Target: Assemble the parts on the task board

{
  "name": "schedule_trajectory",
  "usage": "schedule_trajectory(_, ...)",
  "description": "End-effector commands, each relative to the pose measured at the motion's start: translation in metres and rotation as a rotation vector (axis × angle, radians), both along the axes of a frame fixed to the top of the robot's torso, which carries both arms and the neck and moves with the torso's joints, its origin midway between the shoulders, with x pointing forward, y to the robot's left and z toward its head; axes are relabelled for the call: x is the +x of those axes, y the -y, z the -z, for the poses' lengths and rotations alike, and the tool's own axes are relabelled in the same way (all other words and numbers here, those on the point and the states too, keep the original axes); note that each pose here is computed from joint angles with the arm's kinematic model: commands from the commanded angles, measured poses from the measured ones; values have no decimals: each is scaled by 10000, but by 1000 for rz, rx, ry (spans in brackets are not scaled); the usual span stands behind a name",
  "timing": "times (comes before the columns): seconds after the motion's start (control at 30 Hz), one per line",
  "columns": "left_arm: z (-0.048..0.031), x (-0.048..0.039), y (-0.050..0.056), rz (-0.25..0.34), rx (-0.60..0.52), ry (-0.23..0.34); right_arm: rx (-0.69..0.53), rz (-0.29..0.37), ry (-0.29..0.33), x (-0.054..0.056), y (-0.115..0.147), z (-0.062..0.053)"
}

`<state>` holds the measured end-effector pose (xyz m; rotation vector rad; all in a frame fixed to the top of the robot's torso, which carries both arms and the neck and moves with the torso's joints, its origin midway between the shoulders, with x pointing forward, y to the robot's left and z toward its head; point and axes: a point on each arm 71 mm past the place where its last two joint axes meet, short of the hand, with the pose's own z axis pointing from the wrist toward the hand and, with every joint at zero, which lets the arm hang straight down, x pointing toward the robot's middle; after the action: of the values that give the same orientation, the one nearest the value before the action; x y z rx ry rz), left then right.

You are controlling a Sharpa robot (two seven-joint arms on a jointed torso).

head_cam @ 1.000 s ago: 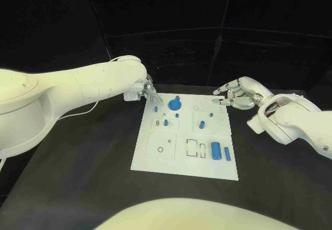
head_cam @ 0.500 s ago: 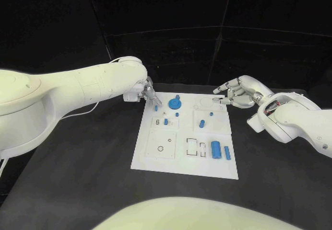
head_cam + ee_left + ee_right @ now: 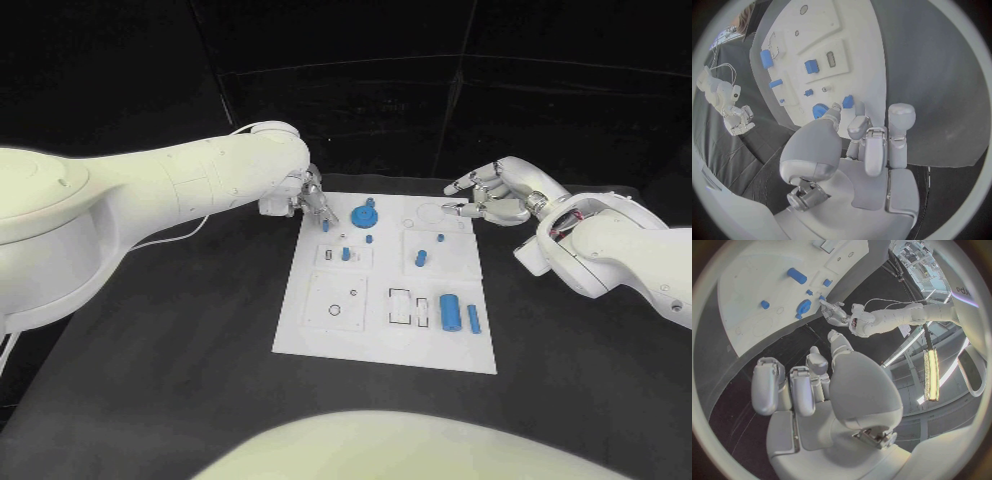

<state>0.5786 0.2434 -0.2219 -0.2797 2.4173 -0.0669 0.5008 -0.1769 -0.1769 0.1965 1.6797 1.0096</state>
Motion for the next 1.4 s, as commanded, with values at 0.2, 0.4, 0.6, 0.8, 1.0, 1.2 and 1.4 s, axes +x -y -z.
schedule_trajectory(0.2, -5, -10, 19, 12, 1, 0, 6, -5, 5, 1, -9, -15)
schedule_trajectory(0.4, -6, -12, 27, 13, -2, 4, 6, -4, 6, 6, -6, -15)
schedule_trajectory(0.6, -8, -11, 37, 15, -7, 10, 6, -4, 6, 9, -7, -14)
schedule_trajectory(0.8, -9, -15, 50, 16, -25, 14, 5, -4, 6, 11, -8, -14)
schedule_trajectory(1.0, -9, -24, 60, 17, -49, 16, 5, -5, 6, 12, -10, -13)
schedule_trajectory(1.2, -9, -39, 32, -1, -79, 17, 5, -5, 5, 13, -7, -13)
schedule_trajectory(1.4, -15, -74, -35, -26, -105, 28, 5, -3, 5, 16, 1, -12)
